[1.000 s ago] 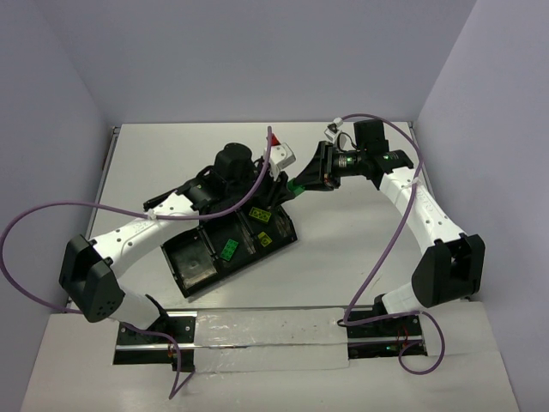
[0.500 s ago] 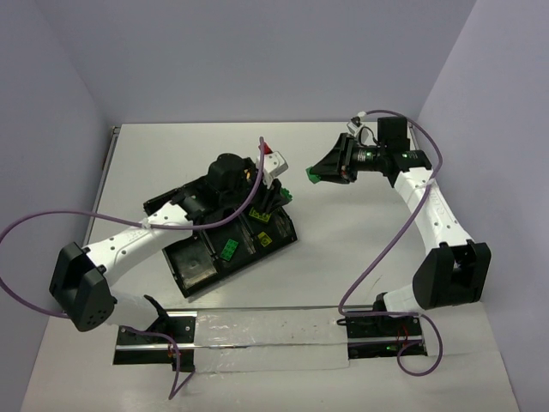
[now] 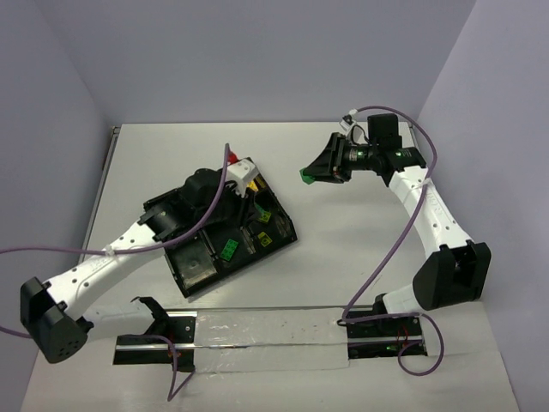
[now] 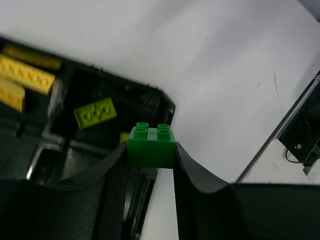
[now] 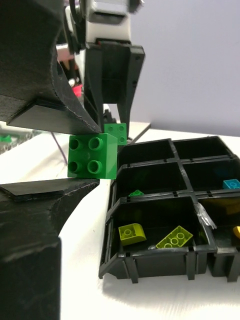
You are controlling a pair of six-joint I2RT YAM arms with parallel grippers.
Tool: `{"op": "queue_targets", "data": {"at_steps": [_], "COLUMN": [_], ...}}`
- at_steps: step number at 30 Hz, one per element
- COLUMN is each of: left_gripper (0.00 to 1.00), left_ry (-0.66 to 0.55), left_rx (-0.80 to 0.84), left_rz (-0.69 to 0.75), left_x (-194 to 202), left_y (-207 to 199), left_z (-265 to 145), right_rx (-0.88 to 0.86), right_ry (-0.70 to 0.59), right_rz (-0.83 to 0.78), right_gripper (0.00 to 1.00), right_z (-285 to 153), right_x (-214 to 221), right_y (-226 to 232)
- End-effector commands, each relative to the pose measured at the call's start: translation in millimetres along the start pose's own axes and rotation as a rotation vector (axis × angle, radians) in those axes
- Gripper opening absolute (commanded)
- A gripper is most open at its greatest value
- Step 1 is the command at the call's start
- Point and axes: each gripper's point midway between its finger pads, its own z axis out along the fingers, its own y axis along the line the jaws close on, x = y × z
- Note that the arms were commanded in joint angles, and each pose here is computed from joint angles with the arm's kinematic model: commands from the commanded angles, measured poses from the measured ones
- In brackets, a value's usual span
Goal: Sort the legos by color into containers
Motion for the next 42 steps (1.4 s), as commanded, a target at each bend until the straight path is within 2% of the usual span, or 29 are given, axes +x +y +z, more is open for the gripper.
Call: {"op": "queue_targets", "data": {"at_steps": [1,5,8,12,16,18,19,20,21,22,25,30,38,42], "left_gripper": [0.00,0.00,0.00,0.00,0.03,0.15,0.23,0.35,0.54,0.64,0.71,0.76,0.76,0.76], "left_ry": [0.105,0.124,0.152,0.179,0.187,0.177,0.174,0.173,0.166,0.164,0.141,0.065,-0.124,-0.169], "left_rx": [-0.216,-0.335,-0.403,-0.466,-0.522,-0.542,-0.545,-0.550,-0.564,-0.574,-0.598,-0.641,-0.770,-0.794], "left_rz": [-0.207,-0.371,-0.460,-0.523,-0.559,-0.574,-0.576,-0.575,-0.576,-0.576,-0.580,-0.614,-0.674,-0.686], "left_x": [53,81,95,106,114,112,111,110,109,109,103,80,23,10], "left_y": [31,47,55,66,80,87,89,92,97,100,110,134,168,173], "left_z": [-26,-27,-25,-14,-9,-11,-12,-14,-17,-20,-30,-53,-100,-109], "right_rx": [0.066,0.186,0.188,0.202,0.208,0.206,0.203,0.199,0.196,0.192,0.192,0.199,0.243,0.236], "right_ry": [0.008,0.063,0.138,0.231,0.252,0.259,0.259,0.262,0.271,0.277,0.293,0.304,0.345,0.362], "right_rz": [-0.146,-0.227,-0.280,-0.327,-0.338,-0.331,-0.331,-0.329,-0.328,-0.329,-0.331,-0.351,-0.421,-0.448], "right_gripper": [0.00,0.00,0.00,0.00,0.00,0.00,0.00,0.00,0.00,0.00,0.00,0.01,0.12,0.17], "right_z": [15,44,64,91,103,106,107,109,110,112,117,129,162,180], "right_x": [1,17,40,71,80,84,85,86,89,91,99,108,119,124], "right_y": [18,14,20,19,19,18,17,17,16,16,16,20,23,30]}}
